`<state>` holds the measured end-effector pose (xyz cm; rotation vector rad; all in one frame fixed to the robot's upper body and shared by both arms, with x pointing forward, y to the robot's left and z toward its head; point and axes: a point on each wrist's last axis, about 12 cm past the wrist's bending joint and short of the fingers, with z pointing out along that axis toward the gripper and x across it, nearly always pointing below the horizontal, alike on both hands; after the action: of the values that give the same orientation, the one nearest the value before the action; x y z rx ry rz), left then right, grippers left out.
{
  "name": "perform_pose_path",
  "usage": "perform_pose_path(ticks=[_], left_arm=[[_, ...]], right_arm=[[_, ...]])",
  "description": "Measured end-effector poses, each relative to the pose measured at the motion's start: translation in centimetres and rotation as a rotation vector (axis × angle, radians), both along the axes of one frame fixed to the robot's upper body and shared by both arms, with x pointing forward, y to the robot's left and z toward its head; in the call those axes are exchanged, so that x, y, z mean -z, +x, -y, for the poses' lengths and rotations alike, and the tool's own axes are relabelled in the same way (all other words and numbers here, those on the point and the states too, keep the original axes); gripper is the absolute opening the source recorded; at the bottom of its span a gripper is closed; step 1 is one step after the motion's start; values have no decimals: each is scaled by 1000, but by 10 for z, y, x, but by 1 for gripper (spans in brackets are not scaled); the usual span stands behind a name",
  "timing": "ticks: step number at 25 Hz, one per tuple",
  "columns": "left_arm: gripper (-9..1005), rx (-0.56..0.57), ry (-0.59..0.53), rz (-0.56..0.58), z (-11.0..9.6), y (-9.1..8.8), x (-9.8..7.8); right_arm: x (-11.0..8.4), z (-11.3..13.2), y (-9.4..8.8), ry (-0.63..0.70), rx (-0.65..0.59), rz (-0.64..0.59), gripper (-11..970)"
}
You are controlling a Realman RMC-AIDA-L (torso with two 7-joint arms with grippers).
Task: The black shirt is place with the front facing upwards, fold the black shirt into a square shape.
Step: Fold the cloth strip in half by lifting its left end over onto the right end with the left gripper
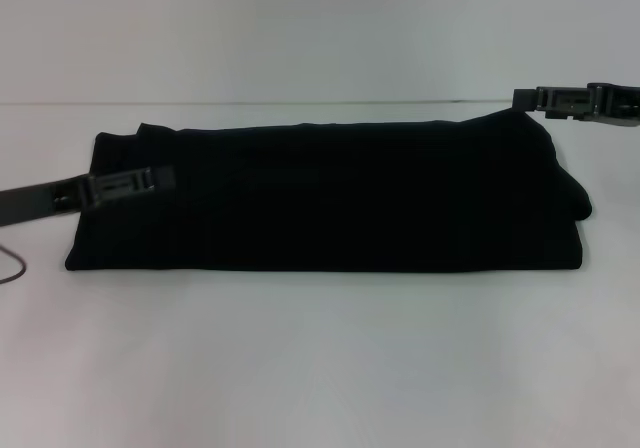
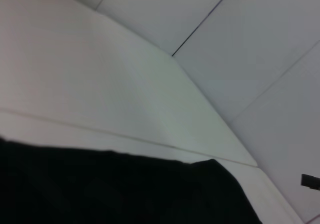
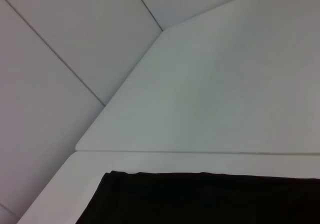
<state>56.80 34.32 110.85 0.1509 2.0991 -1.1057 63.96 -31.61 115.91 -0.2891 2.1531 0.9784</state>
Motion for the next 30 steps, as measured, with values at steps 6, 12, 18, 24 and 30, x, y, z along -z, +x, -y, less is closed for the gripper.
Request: perform_pose_path(ticks=[6, 12, 18, 24, 30], left_arm=[[798, -82, -31, -133, -17, -9, 6], [797, -137, -89, -226, -25, -12, 6], [797, -180, -84, -302, -29, -12, 10], [797, -229, -105, -369, -31, -12, 15], [797, -251, -57, -445, -34, -14, 22]], right_arm=[[1, 1, 2, -9, 18, 5, 909], [-2, 0, 5, -18, 20, 19, 909], [-2, -3, 6, -29, 15, 23, 911], [0, -2, 8, -48, 33, 31, 911], [1, -2, 9, -62, 35, 41, 911]])
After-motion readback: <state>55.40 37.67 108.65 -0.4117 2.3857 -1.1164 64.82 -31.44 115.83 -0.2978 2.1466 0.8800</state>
